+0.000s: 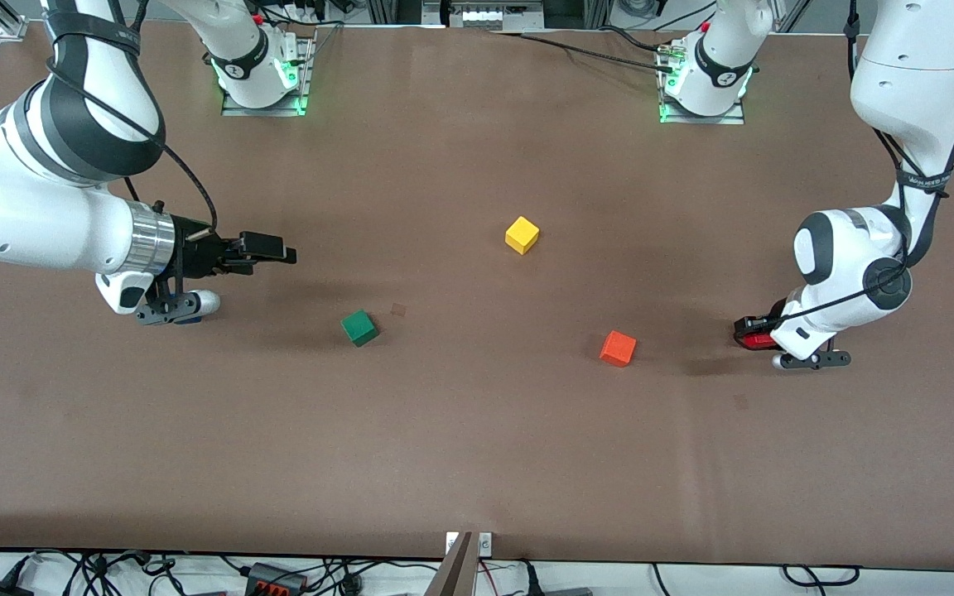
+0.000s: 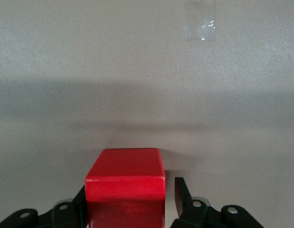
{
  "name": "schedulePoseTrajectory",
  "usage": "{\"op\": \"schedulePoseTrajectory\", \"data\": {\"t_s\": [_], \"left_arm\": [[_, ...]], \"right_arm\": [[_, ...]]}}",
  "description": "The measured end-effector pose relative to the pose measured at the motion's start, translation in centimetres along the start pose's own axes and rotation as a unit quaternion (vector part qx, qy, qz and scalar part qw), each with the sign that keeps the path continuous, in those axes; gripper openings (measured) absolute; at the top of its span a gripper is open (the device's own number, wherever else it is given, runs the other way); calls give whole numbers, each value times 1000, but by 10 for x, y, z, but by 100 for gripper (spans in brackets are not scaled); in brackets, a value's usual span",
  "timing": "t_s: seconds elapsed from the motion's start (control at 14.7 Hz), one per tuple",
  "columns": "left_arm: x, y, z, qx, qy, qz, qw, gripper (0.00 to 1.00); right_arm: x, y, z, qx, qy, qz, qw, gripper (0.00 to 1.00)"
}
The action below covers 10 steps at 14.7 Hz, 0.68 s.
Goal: Pass red block to right arm, stack on blue
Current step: 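Lift the red cube with the left gripper while the right gripper waits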
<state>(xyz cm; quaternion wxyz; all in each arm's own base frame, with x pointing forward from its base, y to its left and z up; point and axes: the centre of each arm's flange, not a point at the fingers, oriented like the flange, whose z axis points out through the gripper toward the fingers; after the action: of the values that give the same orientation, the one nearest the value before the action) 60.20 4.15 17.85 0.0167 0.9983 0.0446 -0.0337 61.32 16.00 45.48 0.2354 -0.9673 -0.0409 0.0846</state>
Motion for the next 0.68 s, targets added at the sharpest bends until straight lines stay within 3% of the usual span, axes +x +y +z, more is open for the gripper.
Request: {"op": "schedulePoseTrajectory", "data": {"t_s": [0.2, 0.34, 0.55, 0.68], "left_arm": [[0, 0, 0, 0, 0, 5, 1000, 56], [0, 0, 0, 0, 1, 17, 1000, 56], [7, 1, -11, 0, 12, 37, 999, 56], [15, 2, -27, -1, 2, 61, 998, 56]], "right_arm": [[2, -11, 2, 4, 11, -7, 1000, 100], [3, -12, 4, 27, 10, 1, 1000, 100], [10, -13, 17, 92, 3, 24, 995, 100], [13, -11, 24, 108, -2, 32, 994, 100]]}}
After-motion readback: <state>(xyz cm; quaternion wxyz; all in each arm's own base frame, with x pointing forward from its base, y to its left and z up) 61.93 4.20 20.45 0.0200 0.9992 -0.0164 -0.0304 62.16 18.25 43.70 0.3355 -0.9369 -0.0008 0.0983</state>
